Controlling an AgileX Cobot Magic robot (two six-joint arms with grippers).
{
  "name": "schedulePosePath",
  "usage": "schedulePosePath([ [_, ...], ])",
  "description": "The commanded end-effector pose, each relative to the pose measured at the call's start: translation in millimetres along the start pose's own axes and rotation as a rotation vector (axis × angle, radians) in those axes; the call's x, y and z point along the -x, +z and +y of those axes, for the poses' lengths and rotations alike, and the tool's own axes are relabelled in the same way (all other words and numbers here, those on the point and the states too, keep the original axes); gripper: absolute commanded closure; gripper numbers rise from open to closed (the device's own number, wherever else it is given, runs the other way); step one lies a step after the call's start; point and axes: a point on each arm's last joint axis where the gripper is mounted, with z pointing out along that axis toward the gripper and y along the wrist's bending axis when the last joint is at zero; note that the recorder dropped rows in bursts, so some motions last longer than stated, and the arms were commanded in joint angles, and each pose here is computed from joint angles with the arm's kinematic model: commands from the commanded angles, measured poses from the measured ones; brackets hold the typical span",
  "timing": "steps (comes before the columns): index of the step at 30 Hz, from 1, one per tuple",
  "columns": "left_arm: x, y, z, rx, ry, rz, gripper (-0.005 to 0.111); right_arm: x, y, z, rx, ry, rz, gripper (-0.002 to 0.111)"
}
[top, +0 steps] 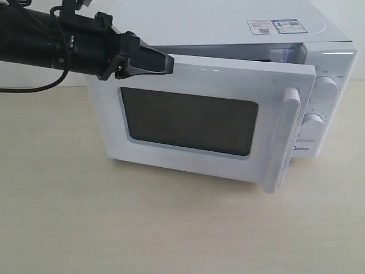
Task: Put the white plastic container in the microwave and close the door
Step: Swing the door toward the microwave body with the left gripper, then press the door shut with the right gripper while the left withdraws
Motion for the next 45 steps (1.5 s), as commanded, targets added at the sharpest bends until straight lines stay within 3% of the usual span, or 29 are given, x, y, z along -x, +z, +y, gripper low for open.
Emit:
schedulePosePath([
  [1,-1.8,0.7,0.8,0.019,0.009,0.029,0.102,4.5,-0.5,-0.6,-0.003,0.151,-0.049,0.108],
  [3,-2.0,0.7,0.9,0.020,-0.001,0.032,0.102,4.2,-0.5,-0.9,-0.003,0.292,-0.046,0.108],
  [5,-2.5,0.7,0.0,0.010,0.000,0.037,0.102,-0.8,-0.4,0.0,-0.001,0.331,0.010,0.108],
  [13,-13.3,0.6,0.6,0.009,-0.008,0.109,0.102,37.6,-6.5,14.1,0.162,0.164,0.030,0.108],
  [20,-52.2,-0.3,4.0,0.032,-0.082,0.182,0.102,67.7,7.3,35.0,0.377,0.081,0.187,0.109],
  [25,-68.4,-16.2,-7.6,0.082,-0.061,0.177,0.102,79.2,40.7,58.5,0.484,0.010,0.305,0.109],
  [30,-77.4,-44.2,-36.7,0.092,-0.011,0.131,0.102,71.1,84.8,90.9,0.542,-0.036,0.437,0.109],
  [38,-90.2,-83.9,-69.8,0.181,0.075,0.011,0.102,46.1,143.6,135.9,0.503,-0.020,0.465,0.109],
  [45,-99.5,-107.2,-93.6,0.191,0.125,-0.061,0.102,20.6,181.0,130.7,0.333,0.047,0.504,0.109],
])
